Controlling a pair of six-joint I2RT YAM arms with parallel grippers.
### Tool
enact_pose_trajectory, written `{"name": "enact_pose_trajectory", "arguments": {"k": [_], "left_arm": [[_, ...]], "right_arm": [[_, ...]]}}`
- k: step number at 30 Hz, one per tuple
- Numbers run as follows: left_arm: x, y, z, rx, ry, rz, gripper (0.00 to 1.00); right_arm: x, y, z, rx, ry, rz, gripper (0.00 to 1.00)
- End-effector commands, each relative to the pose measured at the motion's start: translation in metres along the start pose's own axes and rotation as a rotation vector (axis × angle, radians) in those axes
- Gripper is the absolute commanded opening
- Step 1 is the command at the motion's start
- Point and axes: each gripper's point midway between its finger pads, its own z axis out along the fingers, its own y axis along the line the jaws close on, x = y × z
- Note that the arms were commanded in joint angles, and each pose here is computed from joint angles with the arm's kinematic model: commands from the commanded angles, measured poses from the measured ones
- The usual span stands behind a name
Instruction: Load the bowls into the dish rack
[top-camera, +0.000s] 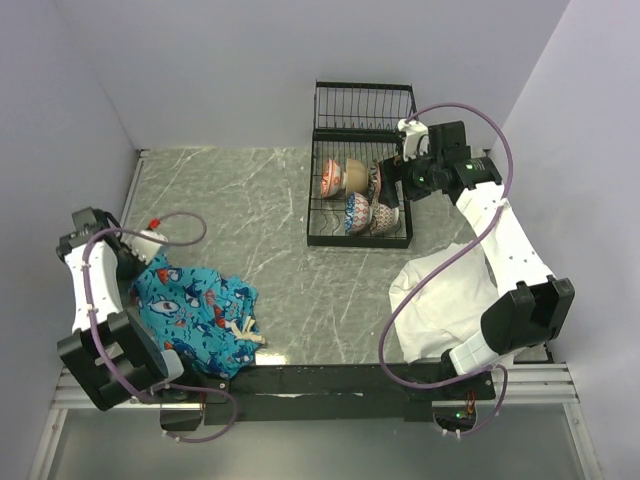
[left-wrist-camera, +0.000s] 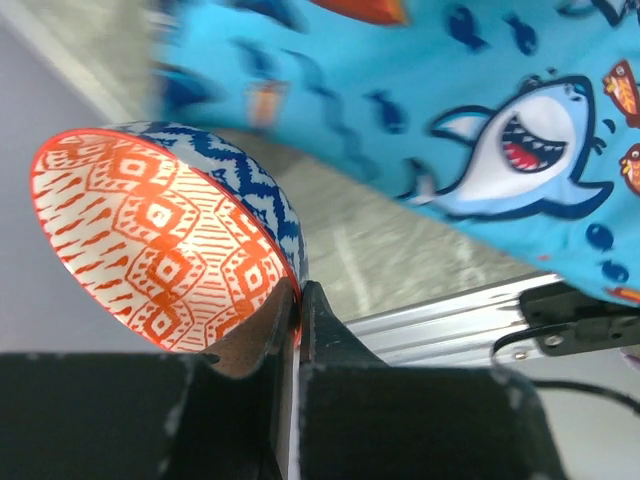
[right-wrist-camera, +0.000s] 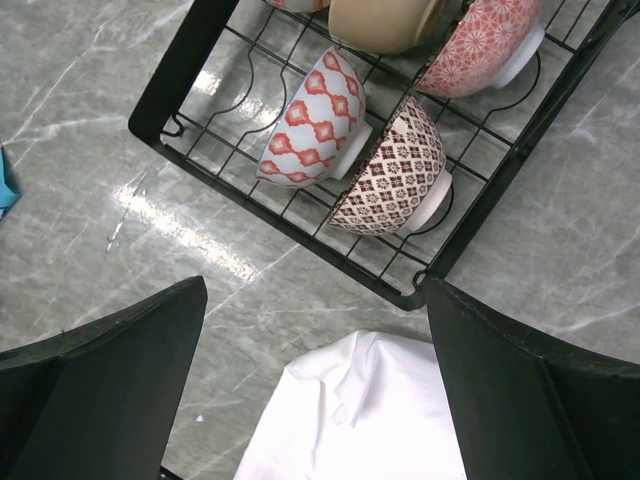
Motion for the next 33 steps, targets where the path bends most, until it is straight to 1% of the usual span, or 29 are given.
{"name": "enact_pose_trajectory", "arguments": {"k": [1,2,3,4,5,6,7,8,9,10,12,13,14,15,16,18,19,20,22,23,24,25,26,28,29,30,32,33], "left_arm": [[-0.035,0.026,-0.061,-0.122,-0.103,0.025,0.04],[-0.042,0.027,-0.068,-0.129,-0.111,0.03,0.04],[-0.055,0.026,-0.074,-0.133,-0.123,0.066,0.04],[-0.069,0.034,-0.089,-0.169,-0.157,0.064,0.03],[-0.079,0.034,-0.097,-0.175,-0.179,0.069,0.03],[-0.102,0.029,-0.099,-0.157,-0.214,0.111,0.03],[-0.122,0.034,-0.118,-0.183,-0.271,0.099,0.03],[-0.14,0.031,-0.125,-0.172,-0.312,0.11,0.03],[-0.168,0.018,-0.123,-0.107,-0.358,0.15,0.03],[-0.19,0.017,-0.142,-0.106,-0.433,0.127,0.03],[-0.231,-0.003,-0.146,-0.028,-0.5,0.169,0.03],[-0.254,-0.013,-0.162,0.01,-0.582,0.163,0.02],[-0.267,-0.02,-0.167,0.039,-0.616,0.165,0.02],[-0.286,-0.037,-0.165,0.101,-0.643,0.192,0.01],[-0.303,-0.049,-0.179,0.159,-0.714,0.187,0.01],[-0.327,-0.075,-0.183,0.264,-0.766,0.203,0.01],[-0.338,-0.083,-0.191,0.306,-0.804,0.185,0.01],[-0.346,-0.1,-0.199,0.397,-0.846,0.194,0.01],[-0.358,-0.123,-0.202,0.529,-0.861,0.167,0.01],[-0.362,-0.138,-0.21,0.621,-0.894,0.195,0.01],[-0.365,-0.149,-0.209,0.695,-0.892,0.2,0.01],[-0.366,-0.157,-0.21,0.755,-0.897,0.207,0.01],[-0.368,-0.17,-0.221,0.856,-0.926,0.232,0.01],[-0.377,-0.18,-0.219,0.978,-0.903,0.19,0.01],[-0.384,-0.183,-0.224,1.026,-0.927,0.2,0.01],[-0.389,-0.189,-0.223,1.122,-0.882,0.144,0.01],[-0.402,-0.195,-0.22,1.193,-0.882,0.142,0.01],[-0.402,-0.2,-0.221,1.265,-0.841,0.1,0.01]], "right_arm": [[-0.014,0.005,-0.004,-0.015,-0.071,-0.015,0.98],[-0.013,0.005,-0.004,-0.014,-0.07,-0.014,0.98],[-0.014,0.004,-0.004,-0.014,-0.072,-0.012,0.98],[-0.015,0.004,-0.004,-0.012,-0.076,-0.011,0.98],[-0.016,0.003,-0.005,-0.008,-0.079,-0.006,0.98],[-0.017,0.0,-0.006,0.002,-0.085,0.004,0.98],[-0.021,-0.003,-0.007,0.013,-0.099,0.012,0.98],[-0.023,-0.006,-0.009,0.021,-0.11,0.042,0.98],[-0.025,-0.009,-0.01,0.025,-0.119,0.058,0.98],[-0.027,-0.016,-0.012,0.036,-0.131,0.08,0.98],[-0.032,-0.023,-0.015,0.046,-0.146,0.108,0.98],[-0.034,-0.027,-0.018,0.056,-0.154,0.112,0.98],[-0.038,-0.035,-0.023,0.077,-0.172,0.124,0.98],[-0.04,-0.039,-0.028,0.088,-0.185,0.128,0.98],[-0.042,-0.045,-0.032,0.105,-0.195,0.134,0.98],[-0.044,-0.057,-0.043,0.145,-0.22,0.141,0.98],[-0.044,-0.06,-0.047,0.154,-0.225,0.142,0.98],[-0.042,-0.064,-0.049,0.164,-0.227,0.141,0.98],[-0.041,-0.069,-0.057,0.177,-0.238,0.145,0.98],[-0.039,-0.067,-0.059,0.175,-0.24,0.147,0.98],[-0.037,-0.078,-0.065,0.202,-0.248,0.168,0.98],[-0.035,-0.08,-0.067,0.205,-0.251,0.177,0.98],[-0.035,-0.08,-0.072,0.207,-0.26,0.185,0.98],[-0.031,-0.081,-0.073,0.213,-0.26,0.202,0.98],[-0.03,-0.081,-0.076,0.219,-0.264,0.205,0.98],[-0.029,-0.081,-0.077,0.222,-0.266,0.208,0.98],[-0.027,-0.08,-0.081,0.23,-0.272,0.207,0.98],[-0.026,-0.079,-0.081,0.23,-0.27,0.205,0.98]]}}
